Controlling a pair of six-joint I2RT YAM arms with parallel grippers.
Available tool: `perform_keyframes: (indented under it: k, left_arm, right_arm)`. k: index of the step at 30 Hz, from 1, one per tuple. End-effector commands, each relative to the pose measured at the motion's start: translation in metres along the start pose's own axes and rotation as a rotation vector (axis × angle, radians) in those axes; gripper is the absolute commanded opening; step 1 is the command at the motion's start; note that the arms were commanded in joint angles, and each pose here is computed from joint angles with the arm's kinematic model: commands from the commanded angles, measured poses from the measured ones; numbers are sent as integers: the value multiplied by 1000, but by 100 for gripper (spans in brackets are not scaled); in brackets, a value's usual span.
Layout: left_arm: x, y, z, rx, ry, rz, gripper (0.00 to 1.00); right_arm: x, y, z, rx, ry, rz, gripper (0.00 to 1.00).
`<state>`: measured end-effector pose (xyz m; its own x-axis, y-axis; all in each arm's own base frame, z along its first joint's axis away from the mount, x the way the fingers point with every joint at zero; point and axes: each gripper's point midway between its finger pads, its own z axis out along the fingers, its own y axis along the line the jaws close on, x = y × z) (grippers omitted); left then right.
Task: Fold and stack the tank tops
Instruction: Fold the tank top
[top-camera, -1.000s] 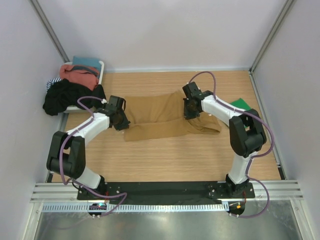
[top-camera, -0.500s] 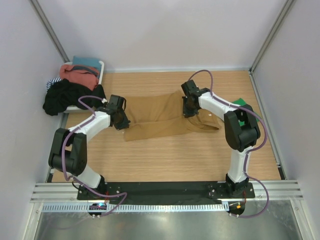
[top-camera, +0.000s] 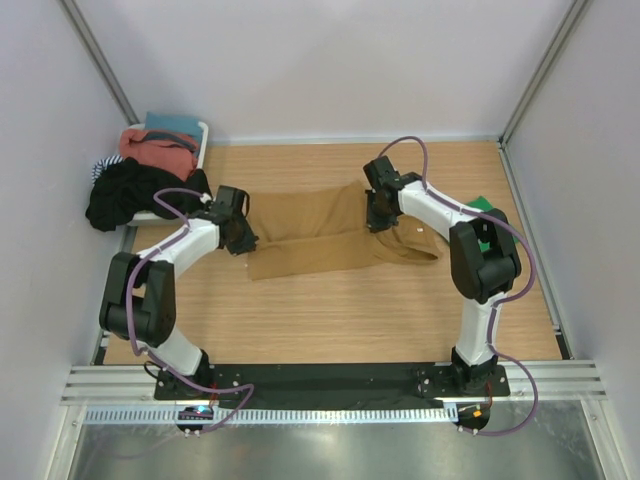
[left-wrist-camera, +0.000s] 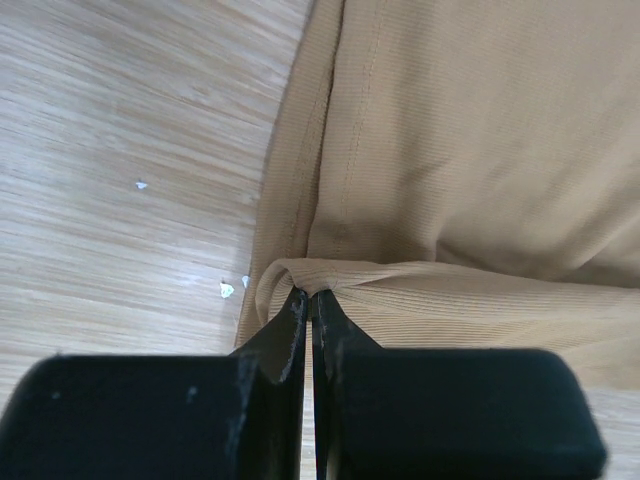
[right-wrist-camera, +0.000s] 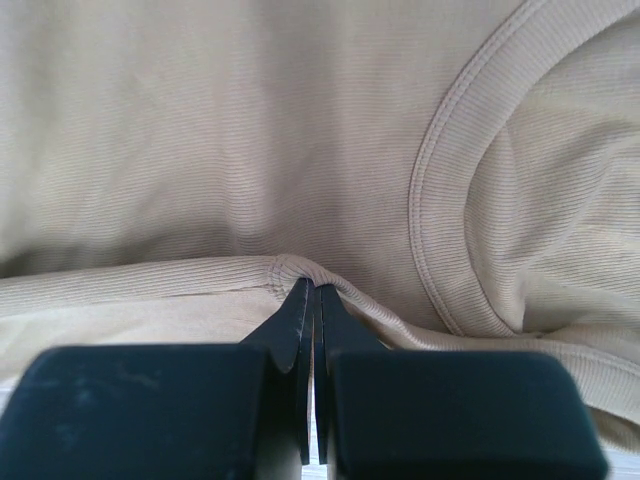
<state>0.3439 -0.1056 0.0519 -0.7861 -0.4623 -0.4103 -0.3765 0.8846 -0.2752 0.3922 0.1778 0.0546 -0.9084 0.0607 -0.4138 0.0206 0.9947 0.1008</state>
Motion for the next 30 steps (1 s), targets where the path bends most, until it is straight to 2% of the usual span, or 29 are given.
perform_keyframes:
  k: [1,17,18,20,21,22,23,24,27,30]
  left_arm:
    - [-29,-7,-6,24,-85,-9,0]
    - [-34,-8,9,33,-66,-28,2]
    - [-35,-11,9,40,-67,-20,6]
    - [-39,-13,7,47,-78,-19,10]
    - [-41,-14,5,50,-86,-23,20]
    - [-43,-15,2,58,-97,-30,32]
    - [-45,-16,0,62,-114,-43,46]
    - [-43,-10,-1,51,-127,-55,64]
    - [-48,-11,-12,75,-171,-73,72]
    - [-48,-13,-26,102,-191,-73,73]
  right_arm:
    - [-29,5,-17,-10,-78,2,1]
    - [-37,9,-2,6,-61,3,3]
    - [-38,7,-3,13,-64,6,14]
    - [-42,7,-7,16,-82,13,27]
    - [-44,7,-10,14,-93,16,35]
    - [-48,8,-13,7,-110,18,38]
    - [-49,8,-20,3,-123,20,40]
    - [-52,7,-25,3,-137,22,43]
    - [-53,1,-39,15,-171,33,45]
    - [-46,-2,-51,7,-183,32,47]
